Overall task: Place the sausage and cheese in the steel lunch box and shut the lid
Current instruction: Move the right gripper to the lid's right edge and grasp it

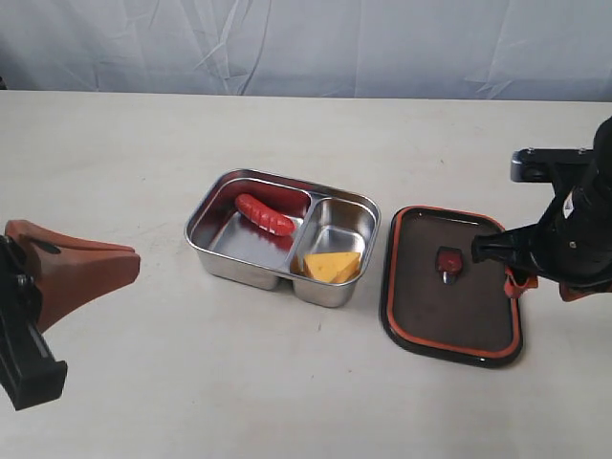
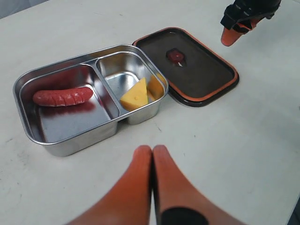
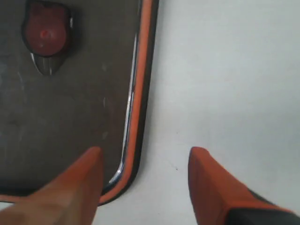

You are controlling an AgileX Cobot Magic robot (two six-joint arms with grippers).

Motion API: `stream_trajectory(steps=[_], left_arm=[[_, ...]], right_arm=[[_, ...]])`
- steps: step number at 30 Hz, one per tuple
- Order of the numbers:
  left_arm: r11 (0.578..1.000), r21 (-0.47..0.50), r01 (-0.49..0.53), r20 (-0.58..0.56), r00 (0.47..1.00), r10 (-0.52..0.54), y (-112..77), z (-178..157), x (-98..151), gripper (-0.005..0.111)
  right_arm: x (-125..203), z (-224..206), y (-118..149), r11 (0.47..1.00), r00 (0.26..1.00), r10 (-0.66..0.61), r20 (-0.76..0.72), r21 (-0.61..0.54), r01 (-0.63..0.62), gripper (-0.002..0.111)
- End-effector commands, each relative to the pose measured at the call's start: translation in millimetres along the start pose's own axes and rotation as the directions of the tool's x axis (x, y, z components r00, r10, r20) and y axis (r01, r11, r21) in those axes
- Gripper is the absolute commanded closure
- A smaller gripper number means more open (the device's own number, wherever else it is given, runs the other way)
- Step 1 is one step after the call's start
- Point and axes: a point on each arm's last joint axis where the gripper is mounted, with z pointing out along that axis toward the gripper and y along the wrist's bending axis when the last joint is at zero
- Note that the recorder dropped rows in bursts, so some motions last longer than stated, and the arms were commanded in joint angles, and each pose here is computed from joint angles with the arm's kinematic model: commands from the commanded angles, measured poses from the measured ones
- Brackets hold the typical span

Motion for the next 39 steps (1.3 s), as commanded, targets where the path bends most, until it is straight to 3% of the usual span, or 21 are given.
stream_trajectory(steps=[1,11,29,32,39], left_arm=[[1.000,-0.003,-0.006,-0.002,1.000,0.006,-0.2,-1.1,1.0,0.107],[1.000,-0.005,-0.013,-0.005,1.000,0.013,0.0,-1.1,1.3,0.107],[1.000,-0.005,-0.013,-0.005,1.000,0.013,0.0,-1.1,1.3,0.107],[1.000,-0.005,-0.013,-0.005,1.000,0.013,0.0,-1.1,1.3,0.107],[1.000,-0.005,-0.013,-0.005,1.000,0.013,0.0,-1.1,1.3,0.107]], right_arm=[[-2.5,19.4,4.3,0.999,0.999,0.024,-0.026,-0.025,-0.025,0.056],[-2.7,47.8,7.9,1.000,0.996,0.020,-0.086,-0.011,-0.021,0.056],[-1.5,61.3,9.5,1.000,0.993,0.025,-0.117,-0.006,-0.026,0.061],[-1.4,61.3,9.4,1.000,0.993,0.025,-0.119,-0.005,-0.026,0.067],[-1.0,61.2,9.2,1.000,0.992,0.025,-0.123,-0.003,-0.026,0.095]])
